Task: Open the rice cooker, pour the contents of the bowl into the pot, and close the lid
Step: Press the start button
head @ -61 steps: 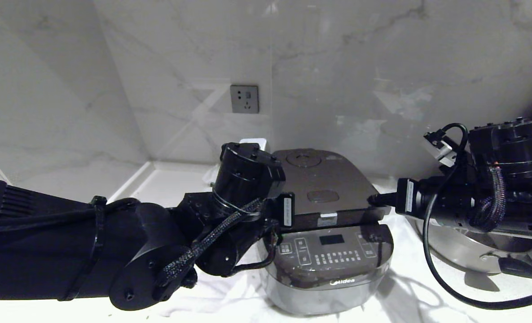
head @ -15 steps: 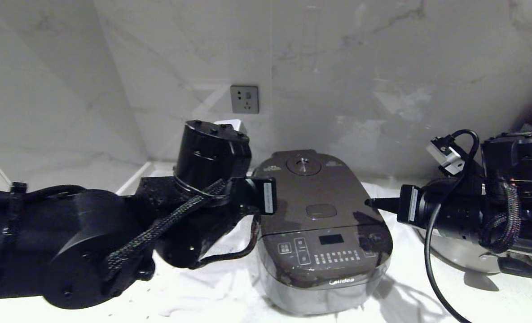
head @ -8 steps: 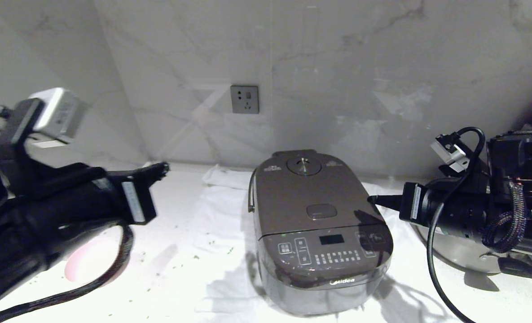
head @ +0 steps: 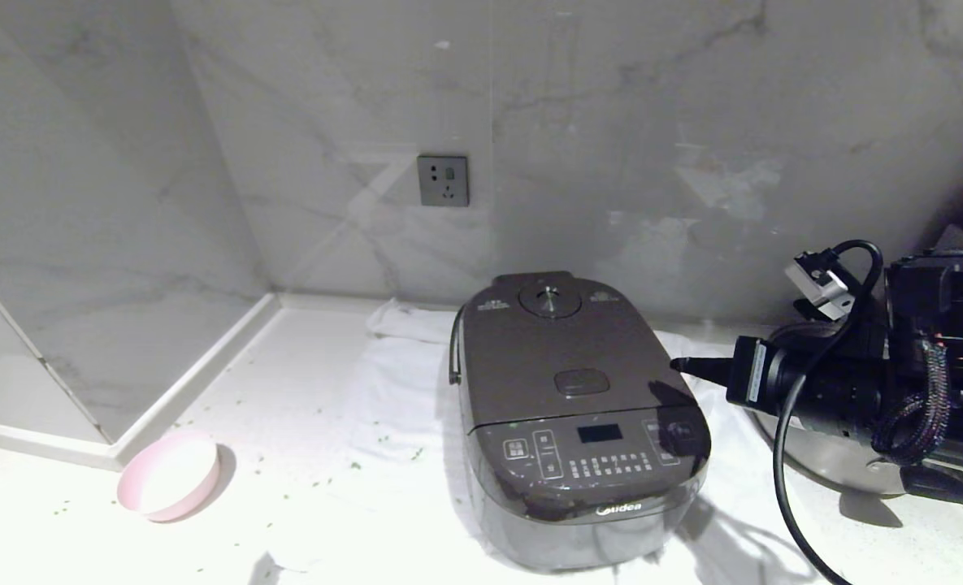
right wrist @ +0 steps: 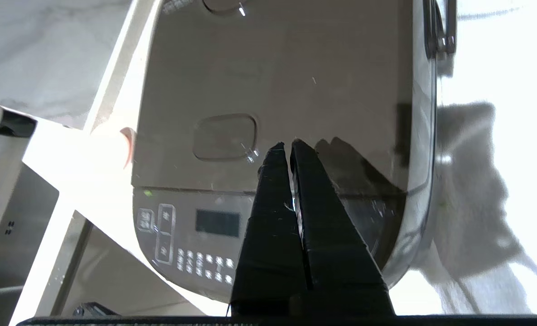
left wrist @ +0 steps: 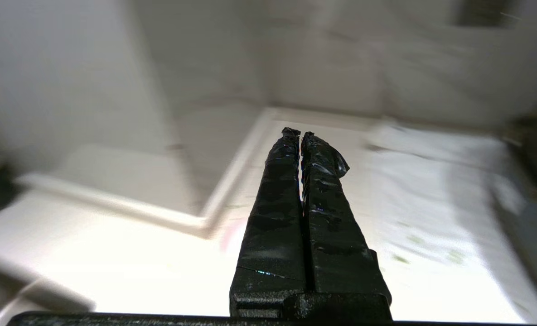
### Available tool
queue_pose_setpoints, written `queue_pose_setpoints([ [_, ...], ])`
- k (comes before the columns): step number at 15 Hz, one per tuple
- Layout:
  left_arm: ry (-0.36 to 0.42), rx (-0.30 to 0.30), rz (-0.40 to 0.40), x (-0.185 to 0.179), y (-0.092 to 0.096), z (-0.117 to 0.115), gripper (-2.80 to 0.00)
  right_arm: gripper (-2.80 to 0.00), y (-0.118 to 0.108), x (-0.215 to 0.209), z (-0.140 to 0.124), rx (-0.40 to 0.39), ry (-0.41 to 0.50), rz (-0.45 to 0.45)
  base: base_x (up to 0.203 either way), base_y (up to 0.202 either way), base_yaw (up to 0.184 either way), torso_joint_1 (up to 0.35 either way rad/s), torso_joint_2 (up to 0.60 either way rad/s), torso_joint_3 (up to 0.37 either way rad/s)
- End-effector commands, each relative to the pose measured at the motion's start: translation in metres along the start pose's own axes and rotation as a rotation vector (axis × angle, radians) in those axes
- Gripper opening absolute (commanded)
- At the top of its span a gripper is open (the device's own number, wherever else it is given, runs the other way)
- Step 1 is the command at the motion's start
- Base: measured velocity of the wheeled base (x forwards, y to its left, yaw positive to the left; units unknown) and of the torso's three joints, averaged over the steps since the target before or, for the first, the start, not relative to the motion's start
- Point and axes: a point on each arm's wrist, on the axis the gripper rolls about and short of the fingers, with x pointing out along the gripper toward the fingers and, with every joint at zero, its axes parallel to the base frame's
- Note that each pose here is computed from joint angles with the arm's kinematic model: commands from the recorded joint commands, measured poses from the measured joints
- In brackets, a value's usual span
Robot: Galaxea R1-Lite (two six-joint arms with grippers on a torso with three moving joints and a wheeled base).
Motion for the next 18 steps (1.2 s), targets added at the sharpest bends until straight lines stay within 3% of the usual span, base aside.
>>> queue_pose_setpoints([
  [1,-0.101,-0.027,0.173,-0.031,0.016,0.005,-2.8,-2.8,-0.003,0.001,-0.005,0.006,0.009,-0.002,0.0,0.0,0.0,0.0,0.0,0.0],
  [3,-0.15,-0.03,0.247,-0.049,0.02,0.003,-2.8,-2.8,-0.004,0.004,-0.005,0.003,-0.002,0.003,0.0,0.0,0.0,0.0,0.0,0.0],
  [5,-0.143,0.01,0.268,-0.059,0.02,-0.012,-2.8,-2.8,-0.005,0.008,-0.005,0.005,0.006,0.0,0.0,0.0,0.0,0.0,0.0,0.0],
  [6,-0.137,0.032,0.251,-0.063,0.019,-0.022,-2.8,-2.8,-0.005,0.01,-0.006,0.004,0.006,-0.001,0.0,0.0,0.0,0.0,0.0,0.0],
  [10,-0.16,0.067,0.063,-0.082,0.013,-0.061,-2.8,-2.8,-0.017,0.008,-0.004,0.025,-0.021,-0.03,0.0,0.0,0.0,0.0,0.0,0.0],
  [11,-0.141,0.076,0.016,-0.089,0.012,-0.074,-2.8,-2.8,-0.021,0.01,-0.007,0.031,-0.013,-0.038,0.0,0.0,0.0,0.0,0.0,0.0],
  [13,0.018,0.077,-0.054,-0.091,0.008,-0.108,-2.8,-2.8,-0.025,0.016,-0.01,0.027,-0.03,-0.032,0.0,0.0,0.0,0.0,0.0,0.0],
  [16,0.136,0.064,-0.062,-0.078,0.003,-0.142,-2.8,-2.8,-0.023,0.016,-0.011,0.009,-0.043,-0.026,0.0,0.0,0.0,0.0,0.0,0.0],
  [18,0.128,-0.023,-0.12,-0.072,0.0,-0.153,-2.8,-2.8,-0.023,0.01,-0.014,-0.046,-0.046,-0.031,0.0,0.0,0.0,0.0,0.0,0.0],
])
